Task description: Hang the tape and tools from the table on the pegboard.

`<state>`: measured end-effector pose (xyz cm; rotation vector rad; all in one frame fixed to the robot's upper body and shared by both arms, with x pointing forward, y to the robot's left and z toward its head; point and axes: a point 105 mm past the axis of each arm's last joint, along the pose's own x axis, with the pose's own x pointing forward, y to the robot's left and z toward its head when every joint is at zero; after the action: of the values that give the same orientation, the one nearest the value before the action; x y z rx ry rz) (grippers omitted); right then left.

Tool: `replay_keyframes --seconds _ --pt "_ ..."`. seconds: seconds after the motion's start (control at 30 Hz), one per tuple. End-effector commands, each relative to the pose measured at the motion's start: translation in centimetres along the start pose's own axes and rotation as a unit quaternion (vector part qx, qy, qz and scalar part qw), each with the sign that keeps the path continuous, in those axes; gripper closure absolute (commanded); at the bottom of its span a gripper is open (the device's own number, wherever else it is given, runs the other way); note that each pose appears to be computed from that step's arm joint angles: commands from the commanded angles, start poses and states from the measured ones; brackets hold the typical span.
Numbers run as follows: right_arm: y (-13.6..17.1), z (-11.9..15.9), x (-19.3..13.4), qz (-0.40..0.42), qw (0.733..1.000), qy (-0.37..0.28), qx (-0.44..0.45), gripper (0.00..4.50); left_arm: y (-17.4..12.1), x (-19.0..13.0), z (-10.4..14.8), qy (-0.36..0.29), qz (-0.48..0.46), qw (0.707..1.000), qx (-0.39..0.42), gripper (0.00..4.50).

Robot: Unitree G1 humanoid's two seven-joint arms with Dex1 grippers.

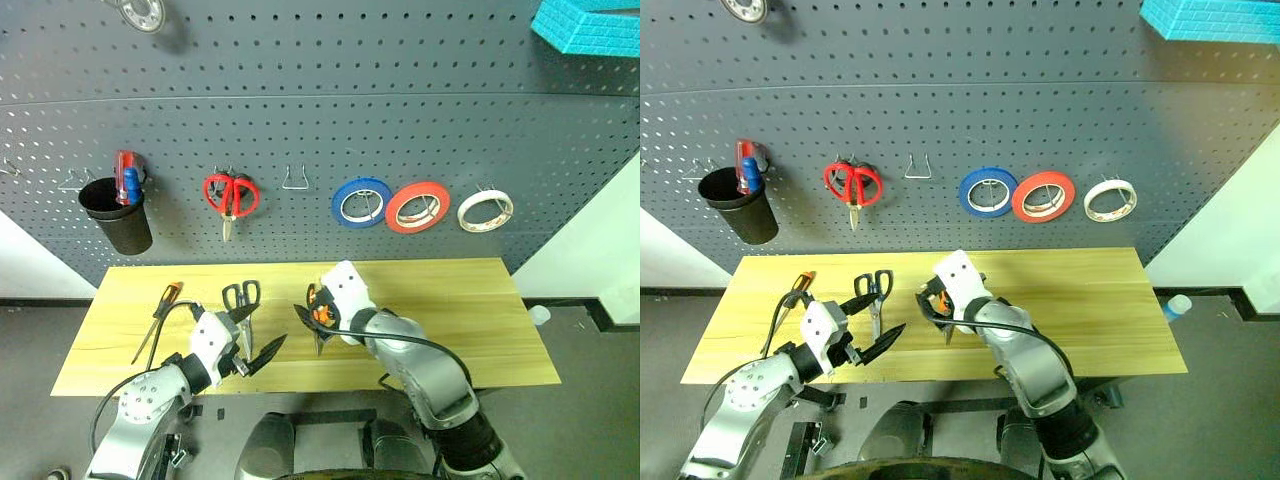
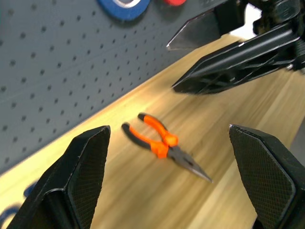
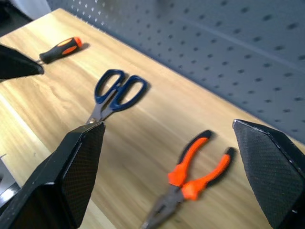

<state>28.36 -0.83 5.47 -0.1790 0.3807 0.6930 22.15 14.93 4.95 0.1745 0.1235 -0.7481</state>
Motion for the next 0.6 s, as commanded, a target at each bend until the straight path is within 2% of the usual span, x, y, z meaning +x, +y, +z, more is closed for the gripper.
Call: replay_keyframes --seconds 0.03,0.4,0.6 --pt "-0.1 0.7 0.8 -0.025 1.0 0.001 -0.01 0.03 0.3 -0.9 1.3 -0.004 0.021 1.0 0.02 0.36" --pt "1.4 -0.3 2.1 -0.039 0.995 0.062 0.074 0.03 -0.7 -2.7 1.5 0.021 0.027 0.999 0.011 0.36" --pt "2.2 0.0 2.7 -0.04 0.993 0.069 0.082 0.03 -1.0 -2.9 1.6 0.026 0.024 0.999 0.007 0.36"
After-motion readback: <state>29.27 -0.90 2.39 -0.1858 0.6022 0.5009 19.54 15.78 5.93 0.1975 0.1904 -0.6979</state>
